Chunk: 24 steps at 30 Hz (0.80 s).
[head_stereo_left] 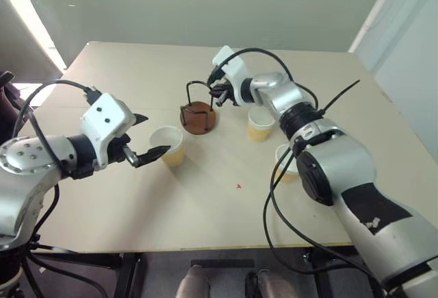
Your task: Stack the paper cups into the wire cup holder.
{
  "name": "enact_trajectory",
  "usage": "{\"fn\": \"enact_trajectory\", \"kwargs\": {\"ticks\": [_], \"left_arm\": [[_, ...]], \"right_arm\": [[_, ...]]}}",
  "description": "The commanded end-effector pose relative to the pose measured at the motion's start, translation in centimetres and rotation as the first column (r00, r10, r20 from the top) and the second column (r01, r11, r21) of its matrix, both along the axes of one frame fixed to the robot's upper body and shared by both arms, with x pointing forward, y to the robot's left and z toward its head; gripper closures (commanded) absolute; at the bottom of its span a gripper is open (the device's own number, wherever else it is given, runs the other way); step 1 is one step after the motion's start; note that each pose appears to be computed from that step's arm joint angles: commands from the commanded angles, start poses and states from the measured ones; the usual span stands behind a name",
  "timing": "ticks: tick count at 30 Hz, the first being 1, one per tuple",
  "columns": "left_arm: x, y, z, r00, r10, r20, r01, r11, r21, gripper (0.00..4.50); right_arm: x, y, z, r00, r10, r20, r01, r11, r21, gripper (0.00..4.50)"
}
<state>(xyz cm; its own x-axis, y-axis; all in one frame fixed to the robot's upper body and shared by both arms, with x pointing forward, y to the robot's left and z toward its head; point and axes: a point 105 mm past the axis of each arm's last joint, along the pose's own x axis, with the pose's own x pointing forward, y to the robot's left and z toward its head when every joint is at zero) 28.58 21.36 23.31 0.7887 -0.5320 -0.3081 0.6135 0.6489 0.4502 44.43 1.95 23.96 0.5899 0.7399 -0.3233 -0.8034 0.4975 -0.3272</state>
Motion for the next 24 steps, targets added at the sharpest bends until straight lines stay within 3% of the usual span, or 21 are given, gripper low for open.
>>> {"fn": "enact_trajectory", "kwargs": {"ticks": [1, 9, 15, 24], "left_arm": [[-0.2, -0.4, 0.8, 0.999, -0.017, 0.041, 0.017, 1.000, 0.009, 0.00], [0.0, -0.7, 0.7, 0.999, -0.028, 0.037, 0.027, 1.000, 0.006, 0.00], [0.0, -0.8, 0.5, 0.999, -0.034, 0.032, 0.033, 0.999, 0.004, 0.00], [0.1, -1.0, 0.4, 0.999, -0.045, 0.025, 0.045, 0.999, -0.003, 0.00]], "right_arm": [[-0.4, 0.4, 3.9, 0.996, 0.038, 0.086, -0.040, 0.999, 0.022, 4.49], [-0.9, -0.1, 4.5, 0.992, 0.101, 0.075, -0.100, 0.995, -0.018, 4.49], [-1.9, -1.2, 2.9, 0.977, 0.215, 0.000, -0.213, 0.967, -0.143, 4.49], [-2.6, -3.8, 1.0, 0.960, 0.267, -0.084, -0.280, 0.930, -0.239, 4.49]]}}
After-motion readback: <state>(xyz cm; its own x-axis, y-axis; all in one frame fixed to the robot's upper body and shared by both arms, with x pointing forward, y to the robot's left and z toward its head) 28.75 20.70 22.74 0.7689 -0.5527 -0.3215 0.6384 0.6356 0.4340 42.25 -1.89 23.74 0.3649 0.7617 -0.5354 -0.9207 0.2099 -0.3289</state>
